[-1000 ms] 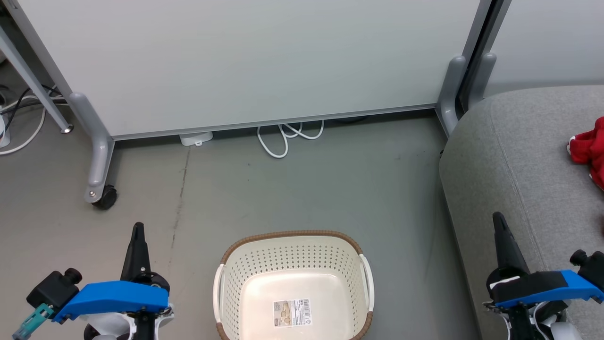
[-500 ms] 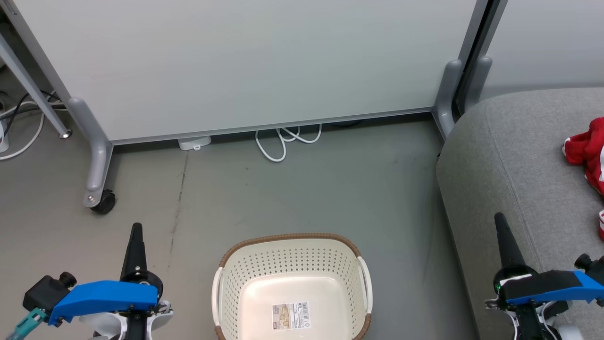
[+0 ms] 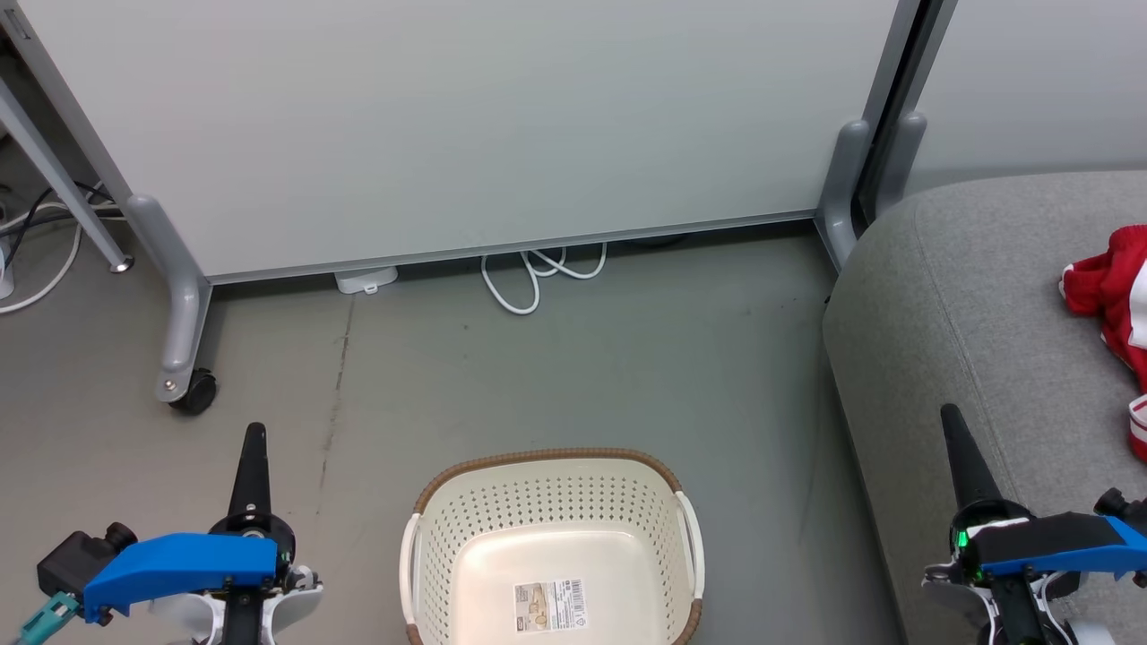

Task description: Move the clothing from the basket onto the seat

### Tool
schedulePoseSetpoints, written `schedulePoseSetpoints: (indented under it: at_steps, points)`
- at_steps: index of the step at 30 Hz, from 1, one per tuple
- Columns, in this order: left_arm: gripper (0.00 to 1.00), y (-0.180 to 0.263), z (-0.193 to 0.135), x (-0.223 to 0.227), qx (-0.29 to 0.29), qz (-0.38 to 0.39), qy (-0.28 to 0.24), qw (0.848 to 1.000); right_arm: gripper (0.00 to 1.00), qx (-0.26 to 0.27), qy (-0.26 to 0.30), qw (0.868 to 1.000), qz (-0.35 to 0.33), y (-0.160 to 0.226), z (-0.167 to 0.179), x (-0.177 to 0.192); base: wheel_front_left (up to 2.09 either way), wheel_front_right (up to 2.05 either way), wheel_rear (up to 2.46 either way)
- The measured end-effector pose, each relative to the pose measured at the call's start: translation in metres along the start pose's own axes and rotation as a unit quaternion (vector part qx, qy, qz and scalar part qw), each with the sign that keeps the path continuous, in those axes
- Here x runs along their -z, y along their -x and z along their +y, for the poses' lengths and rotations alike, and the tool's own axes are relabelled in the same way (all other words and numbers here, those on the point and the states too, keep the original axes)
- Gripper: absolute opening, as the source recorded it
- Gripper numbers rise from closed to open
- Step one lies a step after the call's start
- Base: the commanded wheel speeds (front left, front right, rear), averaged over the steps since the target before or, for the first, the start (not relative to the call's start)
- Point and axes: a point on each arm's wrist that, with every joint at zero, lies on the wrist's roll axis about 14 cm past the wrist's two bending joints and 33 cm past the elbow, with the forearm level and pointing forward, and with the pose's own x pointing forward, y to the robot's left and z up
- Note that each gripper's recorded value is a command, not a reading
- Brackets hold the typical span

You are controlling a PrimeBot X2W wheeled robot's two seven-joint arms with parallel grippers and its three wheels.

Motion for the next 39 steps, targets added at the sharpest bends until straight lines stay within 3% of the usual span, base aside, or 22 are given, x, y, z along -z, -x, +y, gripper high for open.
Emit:
schedulePoseSetpoints:
  at_steps: [39]
  points:
    - [0.00, 0.000, -0.018, -0.004, 0.032, 0.010, 0.155, 0.987, 0.00, -0.022, -0.166, 0.986, -0.001, 0.008, 0.010, -0.011, 0.00, 0.00, 0.00]
